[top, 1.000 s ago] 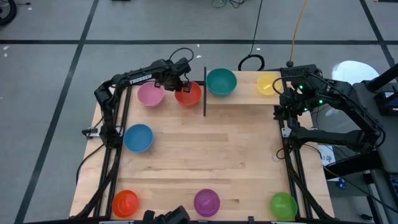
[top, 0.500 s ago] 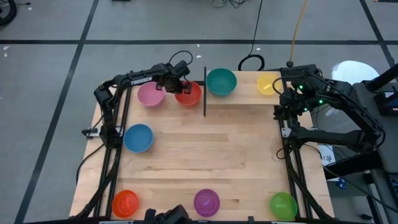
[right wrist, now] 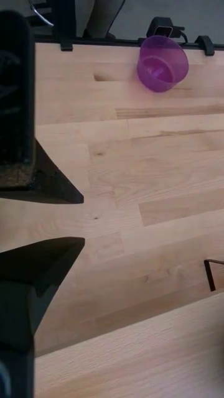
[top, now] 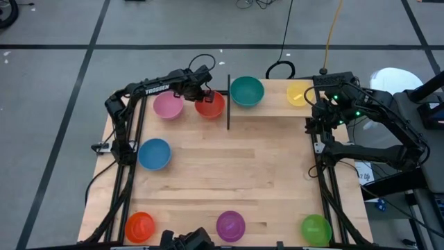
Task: Place and stack bowls onto a shelf
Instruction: Stack the orange bowl on top of the dark green bowl on the shelf
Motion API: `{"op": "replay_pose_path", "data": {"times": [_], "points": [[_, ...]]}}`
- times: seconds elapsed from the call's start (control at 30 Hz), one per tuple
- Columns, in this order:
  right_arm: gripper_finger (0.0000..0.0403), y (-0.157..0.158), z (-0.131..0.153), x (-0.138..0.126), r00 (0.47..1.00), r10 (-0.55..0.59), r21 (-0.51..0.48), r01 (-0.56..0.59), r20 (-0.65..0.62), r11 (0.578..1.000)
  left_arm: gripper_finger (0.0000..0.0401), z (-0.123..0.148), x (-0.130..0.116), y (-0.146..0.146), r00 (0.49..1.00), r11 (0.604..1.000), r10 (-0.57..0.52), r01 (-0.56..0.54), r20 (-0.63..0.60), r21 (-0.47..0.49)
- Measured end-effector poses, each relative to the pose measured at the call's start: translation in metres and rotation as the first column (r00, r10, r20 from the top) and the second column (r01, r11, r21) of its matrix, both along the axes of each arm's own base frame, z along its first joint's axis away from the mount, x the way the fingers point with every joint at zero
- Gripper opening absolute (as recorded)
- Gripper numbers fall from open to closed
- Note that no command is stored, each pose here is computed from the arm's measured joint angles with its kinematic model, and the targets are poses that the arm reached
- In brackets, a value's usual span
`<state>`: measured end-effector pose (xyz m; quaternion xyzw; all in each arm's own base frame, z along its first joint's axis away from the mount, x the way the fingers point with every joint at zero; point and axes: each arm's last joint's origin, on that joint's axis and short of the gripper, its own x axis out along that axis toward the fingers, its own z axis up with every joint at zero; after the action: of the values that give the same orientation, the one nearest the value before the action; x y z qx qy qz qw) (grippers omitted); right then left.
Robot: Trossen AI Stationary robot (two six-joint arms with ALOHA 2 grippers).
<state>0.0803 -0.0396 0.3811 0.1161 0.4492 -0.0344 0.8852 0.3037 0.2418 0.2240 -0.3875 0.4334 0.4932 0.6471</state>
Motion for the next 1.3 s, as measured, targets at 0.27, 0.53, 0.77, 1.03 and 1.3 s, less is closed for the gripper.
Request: {"op": "replay_pose_path", "data": {"times": [0.27, 0.53, 0.77, 1.03, 1.3], "points": [[0.0089, 0.000, 0.000, 0.000, 1.000, 0.000, -0.001, 0.000, 0.001, 1.000, 0.0081, 0.000, -0.002, 0.001, 1.000, 1.000, 0.017, -0.016, -0.027, 0.024], [0.0089, -0.001, 0.001, 0.002, 1.000, 0.000, -0.014, 0.000, 0.021, 1.000, 0.0081, -0.010, -0.005, -0.002, 0.998, 0.999, 0.036, -0.036, -0.045, 0.004], [0.0089, -0.001, 0.001, 0.002, 1.000, 0.001, -0.015, 0.000, 0.022, 1.000, 0.0081, -0.023, -0.009, -0.005, 0.997, 0.999, 0.048, -0.048, -0.061, -0.013], [0.0089, -0.001, 0.001, 0.002, 1.000, 0.002, -0.015, -0.001, 0.022, 1.000, 0.0081, -0.036, -0.011, -0.007, 0.998, 1.000, 0.021, -0.021, -0.060, -0.012], [0.0089, -0.001, 0.001, 0.002, 1.000, 0.001, -0.014, 0.000, 0.022, 1.000, 0.0066, -0.043, -0.008, -0.006, 0.999, 0.999, -0.040, 0.040, -0.016, 0.006]]}}
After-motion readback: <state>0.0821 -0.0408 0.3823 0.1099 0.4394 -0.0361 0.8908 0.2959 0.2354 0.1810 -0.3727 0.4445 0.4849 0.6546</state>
